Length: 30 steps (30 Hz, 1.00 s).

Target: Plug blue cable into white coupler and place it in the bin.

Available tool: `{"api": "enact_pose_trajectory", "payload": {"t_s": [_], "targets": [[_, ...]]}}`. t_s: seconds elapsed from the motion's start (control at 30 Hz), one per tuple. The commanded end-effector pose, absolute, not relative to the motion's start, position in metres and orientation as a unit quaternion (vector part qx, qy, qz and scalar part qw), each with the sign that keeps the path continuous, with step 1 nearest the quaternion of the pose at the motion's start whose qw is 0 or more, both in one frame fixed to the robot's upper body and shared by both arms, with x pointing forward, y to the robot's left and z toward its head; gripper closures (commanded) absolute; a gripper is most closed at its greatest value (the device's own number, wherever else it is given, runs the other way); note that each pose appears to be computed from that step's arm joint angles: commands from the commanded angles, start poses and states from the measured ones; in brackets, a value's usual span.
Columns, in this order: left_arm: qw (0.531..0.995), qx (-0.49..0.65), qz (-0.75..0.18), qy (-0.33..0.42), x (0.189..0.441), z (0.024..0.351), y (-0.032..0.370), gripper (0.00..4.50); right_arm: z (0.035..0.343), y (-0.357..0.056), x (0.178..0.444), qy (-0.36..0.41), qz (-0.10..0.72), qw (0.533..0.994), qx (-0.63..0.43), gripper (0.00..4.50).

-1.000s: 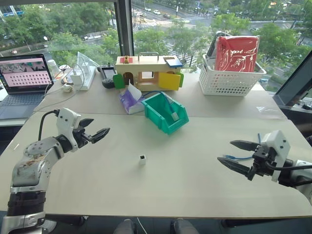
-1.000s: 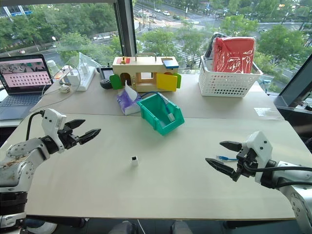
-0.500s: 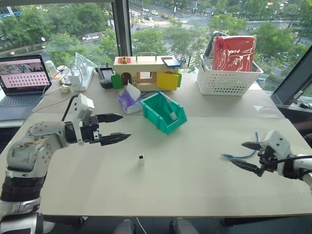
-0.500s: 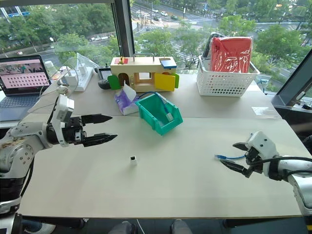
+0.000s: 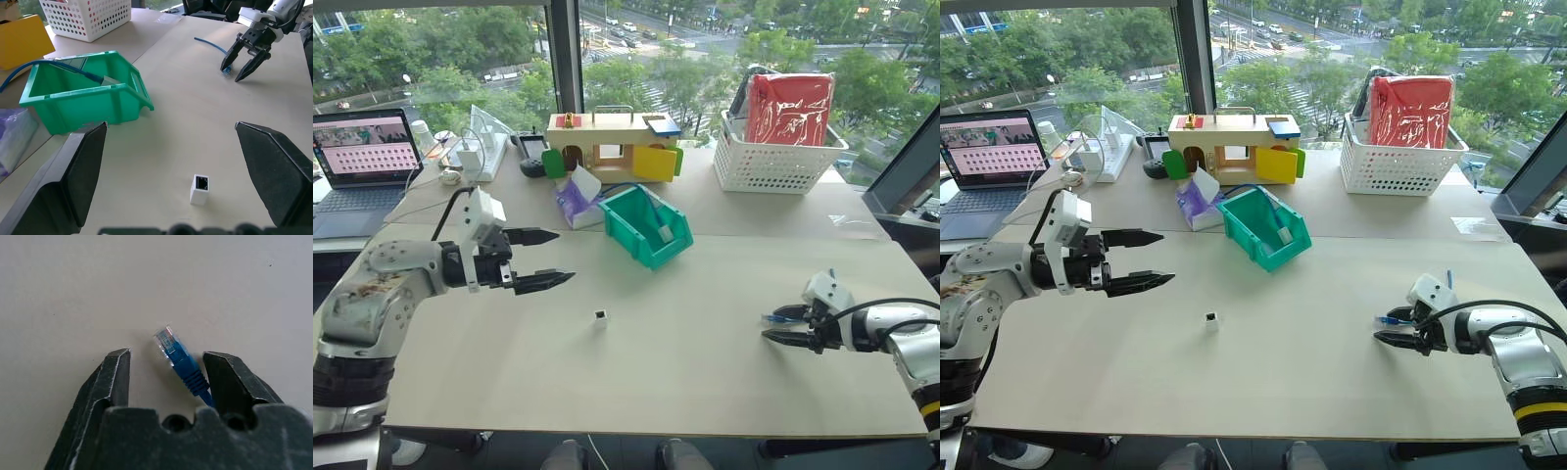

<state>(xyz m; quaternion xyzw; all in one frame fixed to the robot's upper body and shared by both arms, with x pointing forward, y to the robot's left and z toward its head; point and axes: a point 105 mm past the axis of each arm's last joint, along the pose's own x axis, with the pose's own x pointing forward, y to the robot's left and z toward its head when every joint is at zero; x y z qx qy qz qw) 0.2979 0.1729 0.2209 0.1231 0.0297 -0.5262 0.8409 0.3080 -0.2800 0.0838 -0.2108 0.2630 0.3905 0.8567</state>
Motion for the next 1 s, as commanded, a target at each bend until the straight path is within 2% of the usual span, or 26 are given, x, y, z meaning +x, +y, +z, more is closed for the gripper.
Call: {"api": "enact_pose_trajectory", "payload": {"t_s": [0.03,0.17,0.2,0.4,0.53,0.67,1.0], "targets": [[0.841,0.148,-0.52,0.004,0.294,0.231,0.174,0.0,0.09,-0.287,0.31,0.258,0.382,0.862,-0.211,2.95],[0.843,0.146,-0.517,-0.004,0.297,0.232,0.173,0.0,0.105,-0.274,0.315,0.232,0.397,0.86,-0.223,4.34],[0.844,0.147,-0.516,-0.005,0.298,0.232,0.174,0.0,0.111,-0.267,0.317,0.221,0.405,0.857,-0.229,4.42],[0.845,0.152,-0.513,-0.009,0.302,0.232,0.173,0.0,0.14,-0.221,0.325,0.167,0.454,0.84,-0.248,4.42],[0.846,0.157,-0.51,-0.011,0.304,0.232,0.173,0.0,0.146,-0.17,0.325,0.142,0.514,0.804,-0.264,4.42],[0.845,0.157,-0.511,-0.013,0.304,0.232,0.171,0.0,0.14,-0.131,0.328,0.126,0.547,0.783,-0.269,4.42],[0.836,0.157,-0.525,-0.009,0.302,0.229,0.162,0.0,0.113,-0.095,0.338,0.137,0.562,0.765,-0.283,4.42]]}}
